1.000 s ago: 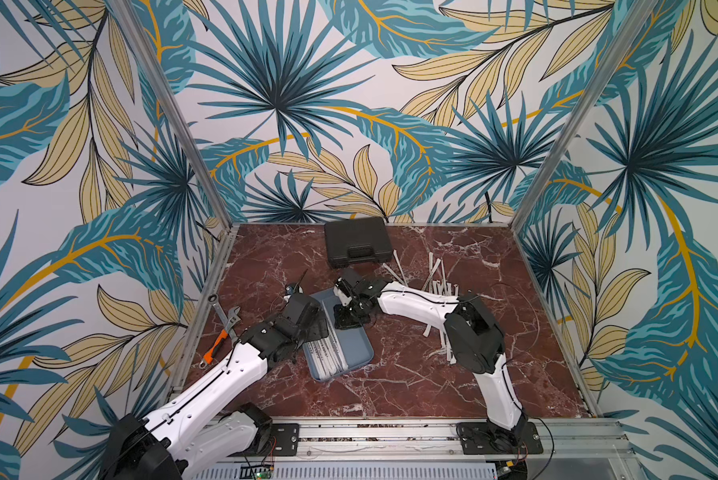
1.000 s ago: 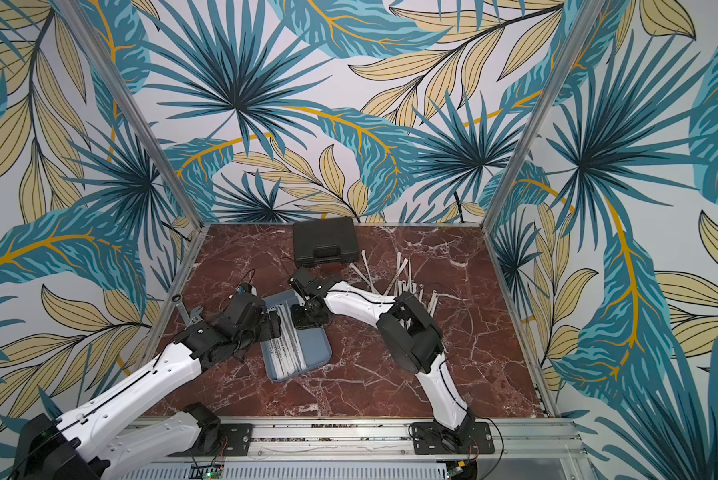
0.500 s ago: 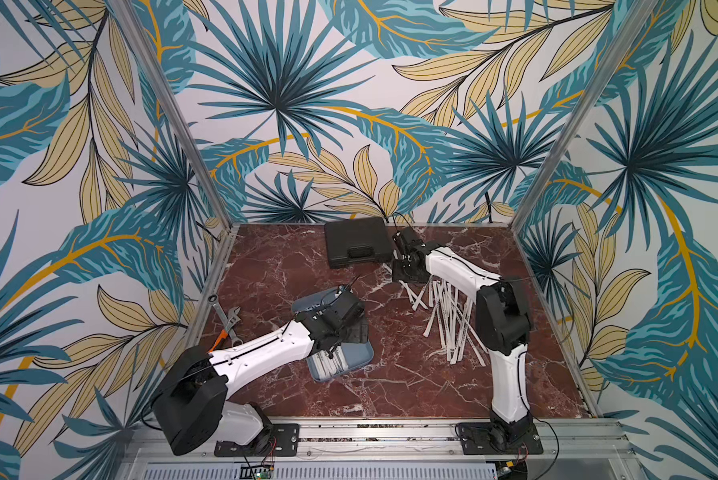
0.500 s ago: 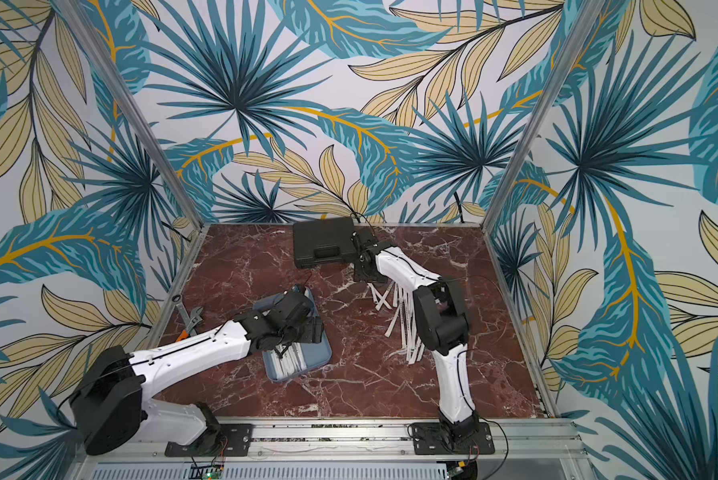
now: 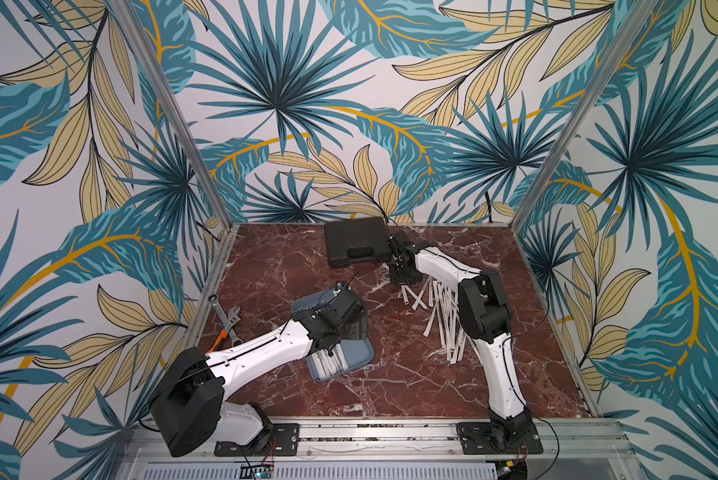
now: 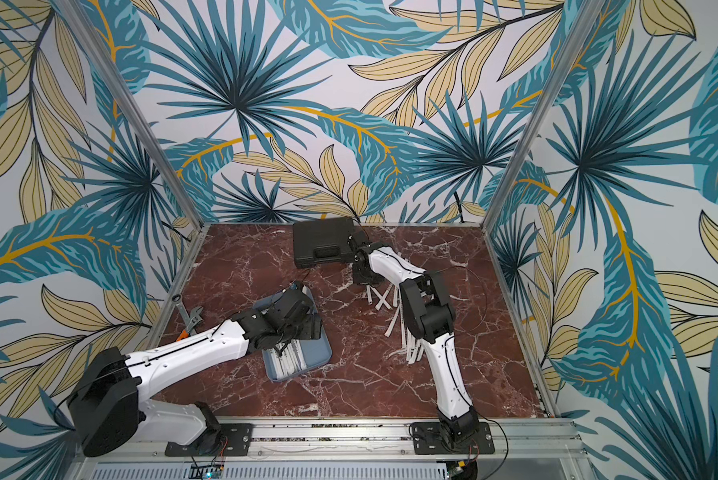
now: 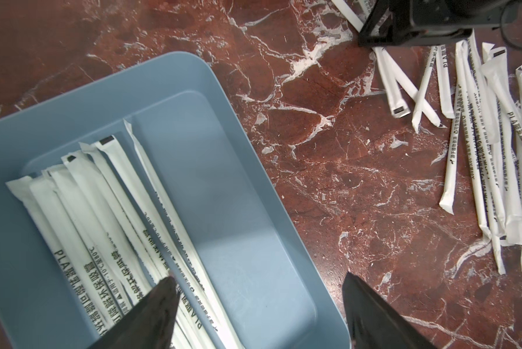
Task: Put the straws into the storage box
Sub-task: Move the straw to the center of the board.
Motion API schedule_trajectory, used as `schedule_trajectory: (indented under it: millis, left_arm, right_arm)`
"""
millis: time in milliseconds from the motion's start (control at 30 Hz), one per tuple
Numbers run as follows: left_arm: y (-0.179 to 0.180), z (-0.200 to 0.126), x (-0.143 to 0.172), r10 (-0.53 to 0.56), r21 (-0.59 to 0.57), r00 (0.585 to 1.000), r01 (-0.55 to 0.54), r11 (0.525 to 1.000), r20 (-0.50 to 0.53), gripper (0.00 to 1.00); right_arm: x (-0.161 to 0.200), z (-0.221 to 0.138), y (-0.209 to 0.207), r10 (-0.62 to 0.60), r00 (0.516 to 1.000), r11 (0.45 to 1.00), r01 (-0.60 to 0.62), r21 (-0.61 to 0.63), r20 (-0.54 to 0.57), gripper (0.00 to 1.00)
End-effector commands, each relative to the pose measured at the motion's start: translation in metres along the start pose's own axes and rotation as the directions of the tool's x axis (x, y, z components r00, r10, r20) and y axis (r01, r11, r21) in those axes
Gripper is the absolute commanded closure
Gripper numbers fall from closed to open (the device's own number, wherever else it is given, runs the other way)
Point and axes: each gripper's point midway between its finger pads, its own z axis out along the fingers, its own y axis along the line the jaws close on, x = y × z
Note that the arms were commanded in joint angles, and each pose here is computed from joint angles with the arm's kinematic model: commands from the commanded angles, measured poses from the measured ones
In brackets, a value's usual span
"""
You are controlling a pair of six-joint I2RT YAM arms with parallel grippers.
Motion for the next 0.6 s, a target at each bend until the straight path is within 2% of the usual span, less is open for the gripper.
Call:
schedule_trajectory:
  millis: [0, 167, 267, 333, 400, 467, 567]
  left_arm:
    - [-0.002, -0.013, -0.017, -0.005, 0.007, 0.998, 0.005, 1.000, 0.060, 0.10]
    - [0.006, -0.011, -0.014, -0.013, -0.010, 0.998, 0.014, 1.000, 0.061, 0.10]
    - [0.008, -0.008, -0.011, -0.015, -0.012, 0.998, 0.016, 1.000, 0.053, 0.10]
    - [0.010, -0.006, -0.009, -0.017, -0.016, 0.999, 0.018, 1.000, 0.047, 0.10]
    - [0.011, -0.005, -0.008, -0.017, -0.018, 0.999, 0.018, 1.000, 0.043, 0.10]
    - [0.011, -0.005, -0.008, -0.018, -0.018, 0.999, 0.019, 1.000, 0.041, 0.10]
    - [0.017, -0.010, -0.009, -0.016, -0.035, 0.999, 0.018, 0.999, 0.046, 0.10]
  right_arm:
    - [0.049, -0.013, -0.005, -0.018, 0.995, 1.000, 0.020, 0.019, -0.093, 0.84]
    - [0.113, -0.059, 0.015, -0.045, 0.996, 0.999, 0.043, -0.031, -0.082, 0.87]
    - [0.150, -0.093, 0.043, -0.116, 0.991, 0.988, 0.108, -0.113, -0.072, 0.82]
    - [0.159, -0.108, 0.041, -0.085, 0.994, 0.988, 0.075, -0.134, -0.070, 0.64]
    - [0.154, -0.113, 0.029, -0.056, 0.998, 0.994, 0.053, -0.099, -0.033, 0.54]
    - [0.151, -0.107, 0.017, -0.045, 0.999, 0.998, 0.043, -0.049, -0.029, 0.53]
    - [0.151, -0.095, 0.017, -0.052, 0.997, 0.998, 0.050, -0.025, -0.061, 0.56]
